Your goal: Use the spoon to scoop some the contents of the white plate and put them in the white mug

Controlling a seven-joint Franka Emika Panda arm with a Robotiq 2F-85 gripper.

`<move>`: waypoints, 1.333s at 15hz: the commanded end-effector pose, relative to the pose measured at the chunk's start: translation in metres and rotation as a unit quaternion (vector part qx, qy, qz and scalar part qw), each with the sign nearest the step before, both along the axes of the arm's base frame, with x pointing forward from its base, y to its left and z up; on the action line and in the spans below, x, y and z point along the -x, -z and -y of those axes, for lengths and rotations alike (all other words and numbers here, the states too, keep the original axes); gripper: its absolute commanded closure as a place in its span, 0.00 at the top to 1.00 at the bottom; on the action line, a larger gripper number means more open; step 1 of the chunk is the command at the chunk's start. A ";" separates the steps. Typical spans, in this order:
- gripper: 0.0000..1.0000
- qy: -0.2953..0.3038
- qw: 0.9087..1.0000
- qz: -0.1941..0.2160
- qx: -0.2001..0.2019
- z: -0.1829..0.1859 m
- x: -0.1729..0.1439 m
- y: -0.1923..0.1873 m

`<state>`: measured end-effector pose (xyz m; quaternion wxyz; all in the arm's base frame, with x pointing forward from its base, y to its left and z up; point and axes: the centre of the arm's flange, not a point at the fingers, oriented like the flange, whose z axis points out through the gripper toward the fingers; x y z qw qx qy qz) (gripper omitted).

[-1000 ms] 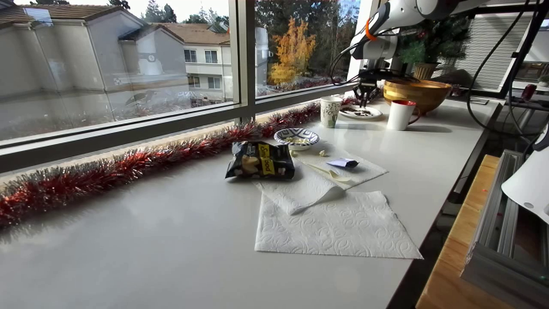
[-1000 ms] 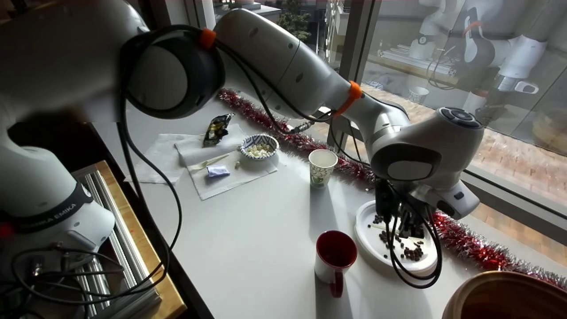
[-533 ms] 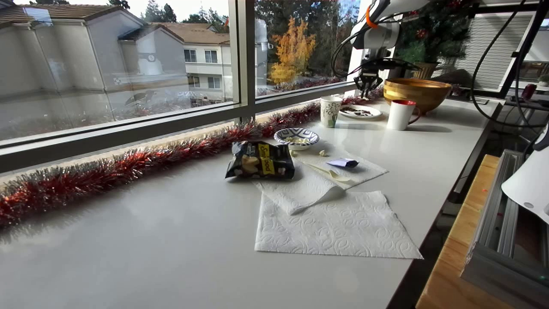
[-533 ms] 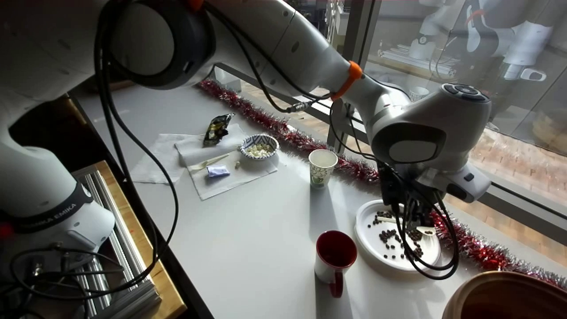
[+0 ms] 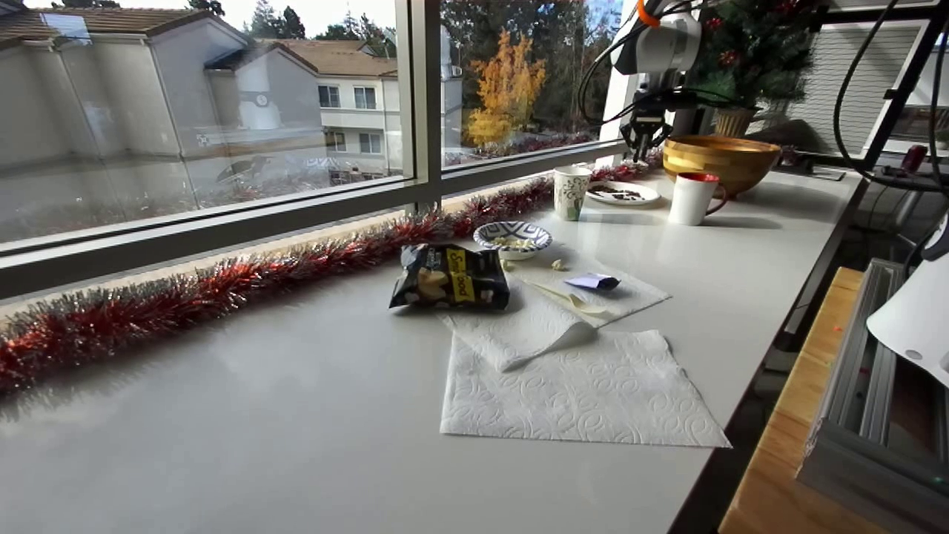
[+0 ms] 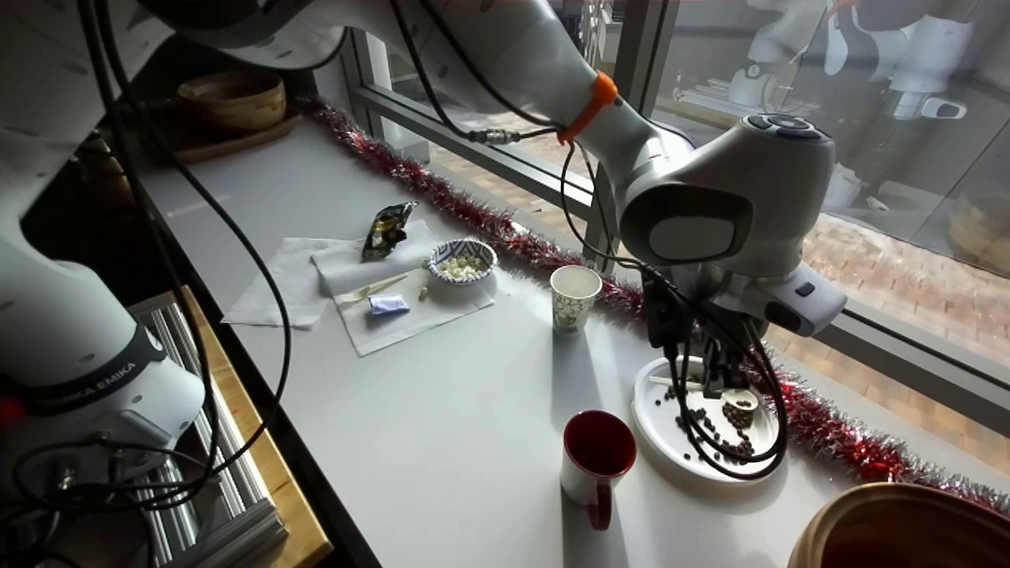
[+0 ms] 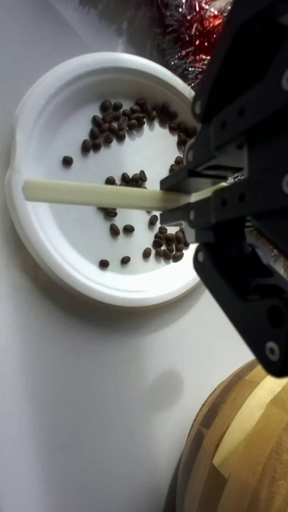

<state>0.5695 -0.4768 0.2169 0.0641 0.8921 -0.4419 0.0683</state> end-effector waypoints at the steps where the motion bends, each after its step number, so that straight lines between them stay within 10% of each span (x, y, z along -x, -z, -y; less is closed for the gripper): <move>1: 0.04 -0.011 1.000 0.000 0.002 -0.059 0.053 -0.025; 20: 0.04 0.079 0.997 -0.013 -0.003 -0.115 0.243 -0.075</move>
